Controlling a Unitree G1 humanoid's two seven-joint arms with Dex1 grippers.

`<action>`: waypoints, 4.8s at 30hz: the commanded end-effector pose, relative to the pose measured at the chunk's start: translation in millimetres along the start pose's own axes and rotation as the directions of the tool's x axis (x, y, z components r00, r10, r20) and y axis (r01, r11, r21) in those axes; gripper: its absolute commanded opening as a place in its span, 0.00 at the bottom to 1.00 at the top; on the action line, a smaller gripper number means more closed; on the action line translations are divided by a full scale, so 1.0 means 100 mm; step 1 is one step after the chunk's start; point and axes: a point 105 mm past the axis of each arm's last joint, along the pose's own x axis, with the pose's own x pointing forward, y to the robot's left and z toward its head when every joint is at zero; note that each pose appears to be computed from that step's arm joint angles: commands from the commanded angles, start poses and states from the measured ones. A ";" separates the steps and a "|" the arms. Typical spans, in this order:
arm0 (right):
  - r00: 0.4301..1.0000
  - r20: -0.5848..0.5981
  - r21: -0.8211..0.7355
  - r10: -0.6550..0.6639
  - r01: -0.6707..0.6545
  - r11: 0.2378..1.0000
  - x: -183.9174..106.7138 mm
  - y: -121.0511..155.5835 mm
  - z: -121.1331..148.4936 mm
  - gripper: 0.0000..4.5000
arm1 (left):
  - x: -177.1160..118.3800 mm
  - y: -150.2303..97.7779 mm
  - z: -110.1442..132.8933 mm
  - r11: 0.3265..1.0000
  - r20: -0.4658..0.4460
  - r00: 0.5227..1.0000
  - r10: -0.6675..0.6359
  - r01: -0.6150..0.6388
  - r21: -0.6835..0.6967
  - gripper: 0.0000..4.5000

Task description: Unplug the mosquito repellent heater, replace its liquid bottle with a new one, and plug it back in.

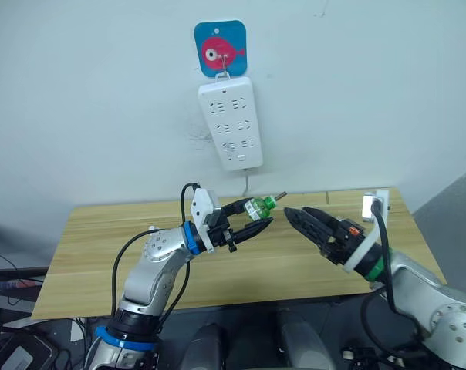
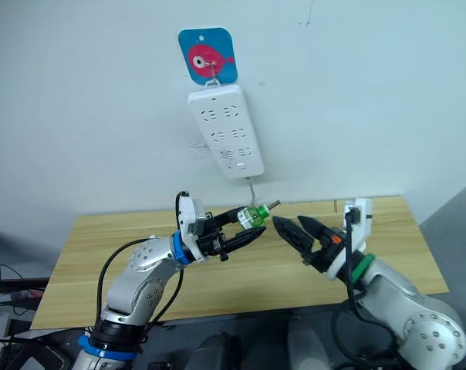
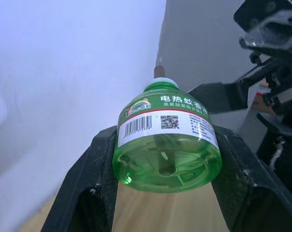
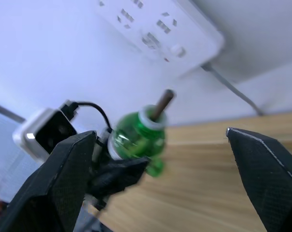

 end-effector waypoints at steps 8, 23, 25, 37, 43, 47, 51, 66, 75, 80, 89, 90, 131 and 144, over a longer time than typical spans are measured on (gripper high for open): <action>0.991 0.060 0.127 0.119 -0.126 0.984 0.34 0.19 0.10 0.86 | 0.08 -0.09 0.07 0.998 0.050 0.999 -0.012 0.009 0.062 0.50; 0.985 0.015 0.151 0.173 -0.173 0.973 0.35 0.28 0.03 0.19 | 0.06 -0.15 0.05 0.997 0.036 0.999 -0.031 0.029 0.071 0.63; 0.987 0.013 0.140 0.160 -0.160 0.977 0.34 0.25 0.03 0.19 | 0.02 -0.14 0.02 0.996 -0.001 0.999 -0.038 0.038 0.084 0.73; 0.903 0.163 -0.551 -0.397 0.417 0.723 0.26 -1.04 0.23 0.19 | -0.24 -0.05 -0.16 0.990 -0.309 0.949 -0.063 0.099 0.101 1.00; 0.837 0.225 -0.638 -0.499 0.513 0.574 0.35 -1.69 0.08 0.19 | -0.15 -0.15 -0.10 0.990 -0.338 0.937 -0.087 0.120 0.077 1.00; 0.815 0.225 -0.605 -0.534 0.546 0.579 0.42 -1.97 0.01 0.19 | -0.15 -0.20 -0.07 0.990 -0.355 0.930 -0.089 0.123 0.073 1.00; 0.808 0.238 -0.597 -0.539 0.559 0.575 0.44 -2.08 -0.01 0.19 | -0.19 -0.21 -0.09 0.988 -0.375 0.925 -0.065 0.112 0.105 1.00; 0.816 0.332 -0.568 -0.474 0.574 0.590 0.23 -1.87 0.14 1.00 | -0.46 -0.08 -0.18 0.990 -0.353 0.928 0.114 -0.078 0.115 1.00; 0.990 -0.107 -0.807 -0.092 -0.032 0.590 -0.03 -0.76 -0.12 1.00 | -1.45 0.20 -0.34 0.778 -0.336 0.704 0.626 -0.595 0.201 1.00; 0.945 -0.326 -0.777 -0.011 -0.262 0.573 0.00 -0.54 -0.29 1.00 | -2.02 0.09 -0.67 0.617 -0.444 0.500 0.744 -0.769 0.168 1.00; 0.868 -0.495 -0.715 0.044 -0.435 0.548 0.17 -0.30 -0.39 1.00 | -2.36 0.33 -1.11 0.473 -0.501 0.344 0.794 -0.868 0.152 1.00; 0.863 -0.502 -0.710 0.047 -0.443 0.547 0.17 -0.28 -0.39 1.00 | -2.33 0.39 -1.11 0.486 -0.493 0.355 0.794 -0.858 0.165 1.00; 0.834 -0.551 -0.672 0.031 -0.465 0.577 0.05 -0.07 -0.48 1.00 | -1.86 1.06 -1.38 0.613 -0.439 0.484 0.757 -0.758 0.223 0.50; 0.855 -0.504 -0.658 0.119 -0.470 0.589 0.18 0.14 -0.14 1.00 | -0.68 0.40 -0.53 0.992 -0.452 0.890 0.053 0.005 0.126 0.50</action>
